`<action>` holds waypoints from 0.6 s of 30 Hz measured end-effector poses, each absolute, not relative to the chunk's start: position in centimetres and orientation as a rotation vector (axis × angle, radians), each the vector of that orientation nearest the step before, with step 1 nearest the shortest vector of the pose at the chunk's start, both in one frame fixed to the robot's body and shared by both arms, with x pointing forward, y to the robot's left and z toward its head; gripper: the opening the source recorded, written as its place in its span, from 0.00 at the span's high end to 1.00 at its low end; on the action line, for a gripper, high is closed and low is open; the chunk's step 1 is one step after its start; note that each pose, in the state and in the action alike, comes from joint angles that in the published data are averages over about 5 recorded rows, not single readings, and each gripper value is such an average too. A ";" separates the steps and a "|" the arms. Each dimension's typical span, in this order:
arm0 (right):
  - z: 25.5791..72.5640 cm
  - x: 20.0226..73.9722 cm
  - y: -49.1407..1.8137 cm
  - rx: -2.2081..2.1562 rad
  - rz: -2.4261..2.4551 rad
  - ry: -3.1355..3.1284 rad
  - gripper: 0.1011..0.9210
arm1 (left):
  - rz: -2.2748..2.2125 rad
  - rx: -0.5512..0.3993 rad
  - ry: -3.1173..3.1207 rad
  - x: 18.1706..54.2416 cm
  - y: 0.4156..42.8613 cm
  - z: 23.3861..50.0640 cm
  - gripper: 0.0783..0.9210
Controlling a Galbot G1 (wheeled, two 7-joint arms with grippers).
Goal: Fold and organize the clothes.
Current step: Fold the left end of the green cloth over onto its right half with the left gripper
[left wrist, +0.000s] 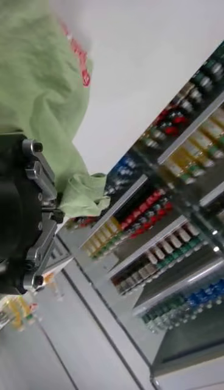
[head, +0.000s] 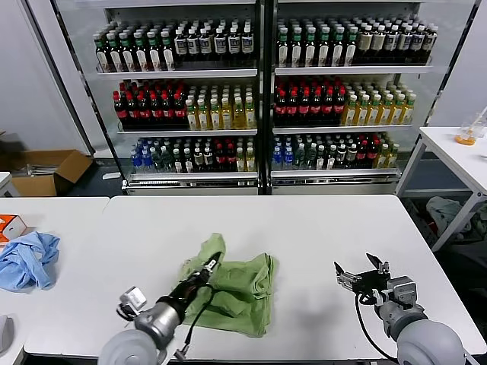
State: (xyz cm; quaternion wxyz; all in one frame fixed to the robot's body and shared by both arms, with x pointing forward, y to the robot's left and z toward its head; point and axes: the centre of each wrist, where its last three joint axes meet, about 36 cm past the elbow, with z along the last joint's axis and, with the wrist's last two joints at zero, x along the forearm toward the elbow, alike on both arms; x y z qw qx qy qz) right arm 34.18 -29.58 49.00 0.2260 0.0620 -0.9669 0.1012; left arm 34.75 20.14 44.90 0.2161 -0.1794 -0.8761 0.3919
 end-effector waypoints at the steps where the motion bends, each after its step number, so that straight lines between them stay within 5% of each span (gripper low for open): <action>1: 49.0 34.2 -29.6 0.171 0.279 -2.666 0.12 | 1.086 -0.507 -2.422 35.0 19.7 44.8 0.97; 7: 48.8 34.2 -29.7 0.170 0.278 -2.662 0.12 | 1.059 -0.561 -2.389 36.0 17.6 43.9 0.91; 18: 48.6 34.3 -29.6 0.171 0.271 -2.660 0.12 | 0.977 -0.686 -2.380 34.8 16.0 44.2 0.53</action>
